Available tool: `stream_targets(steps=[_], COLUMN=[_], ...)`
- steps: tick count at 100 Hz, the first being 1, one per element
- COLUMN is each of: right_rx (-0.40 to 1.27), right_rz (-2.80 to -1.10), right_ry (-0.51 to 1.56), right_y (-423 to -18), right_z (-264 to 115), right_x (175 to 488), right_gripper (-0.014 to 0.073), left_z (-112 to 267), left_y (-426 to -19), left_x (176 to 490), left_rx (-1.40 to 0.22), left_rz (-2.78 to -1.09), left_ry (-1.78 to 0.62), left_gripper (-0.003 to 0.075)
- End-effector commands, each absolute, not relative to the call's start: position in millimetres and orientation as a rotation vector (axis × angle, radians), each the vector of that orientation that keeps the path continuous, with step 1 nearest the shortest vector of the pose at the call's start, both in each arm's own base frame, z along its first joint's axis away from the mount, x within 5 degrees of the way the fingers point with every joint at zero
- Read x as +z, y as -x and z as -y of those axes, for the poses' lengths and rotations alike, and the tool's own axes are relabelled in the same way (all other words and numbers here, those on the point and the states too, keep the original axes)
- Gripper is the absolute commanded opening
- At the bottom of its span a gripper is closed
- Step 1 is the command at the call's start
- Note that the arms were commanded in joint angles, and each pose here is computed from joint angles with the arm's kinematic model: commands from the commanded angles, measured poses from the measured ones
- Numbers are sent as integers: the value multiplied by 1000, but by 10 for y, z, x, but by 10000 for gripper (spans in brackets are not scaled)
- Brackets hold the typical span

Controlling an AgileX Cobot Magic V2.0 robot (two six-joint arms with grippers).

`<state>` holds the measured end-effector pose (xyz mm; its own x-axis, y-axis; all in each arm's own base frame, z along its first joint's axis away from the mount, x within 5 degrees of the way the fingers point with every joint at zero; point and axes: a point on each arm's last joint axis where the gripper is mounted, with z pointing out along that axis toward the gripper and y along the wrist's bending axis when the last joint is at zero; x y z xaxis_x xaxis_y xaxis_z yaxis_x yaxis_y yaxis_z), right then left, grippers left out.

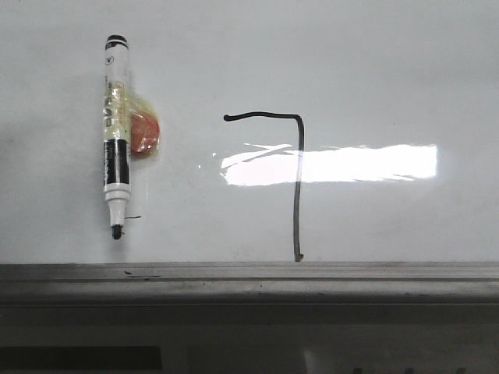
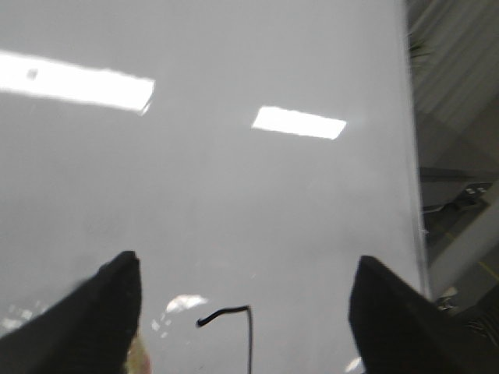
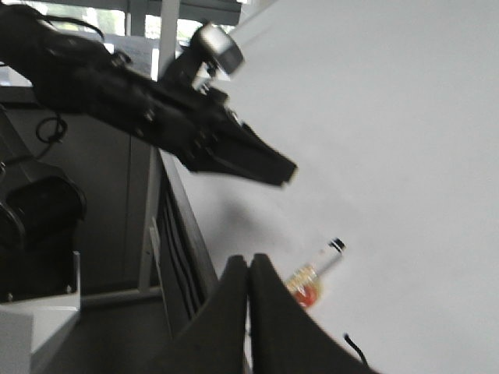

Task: Write number 7 on whiteboard

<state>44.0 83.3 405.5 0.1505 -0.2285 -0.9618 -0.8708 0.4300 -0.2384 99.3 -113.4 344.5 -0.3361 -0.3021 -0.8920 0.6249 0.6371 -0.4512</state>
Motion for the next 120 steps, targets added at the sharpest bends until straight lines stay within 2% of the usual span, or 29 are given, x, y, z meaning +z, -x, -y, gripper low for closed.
stream_targets(steps=[1,10,12,21,42,106,120], right_rx=[552,487,472,394,430,448,448], right_rz=[-1327,-1326,-1330,-1373,-1433,-1429,-1429], right_ry=[1048,1036,1025,962,855,843,843], right_y=[-434,-444,-450,-491,-463,-445,-445], right_z=[-696,-595,-568,-438,-232,-193,-193], right_x=[4106,3957,3916,3718,3408,3388,3388], right_gripper=[-41,-41,-41,-41,-43,-43,-43], left_z=[994,889,873,816,770,787,788], left_y=[-799,-643,-612,-525,-473,-461,-473], left_x=[3644,3625,3607,3511,3319,3288,3192], left_rx=[-966,-930,-921,-911,-915,-925,-931], left_rz=[-1497,-1406,-1391,-1366,-1385,-1396,-1428], left_ry=[-417,-549,-581,-647,-671,-697,-681], left_gripper=[260,8,-18,-20,-20,-20,-20])
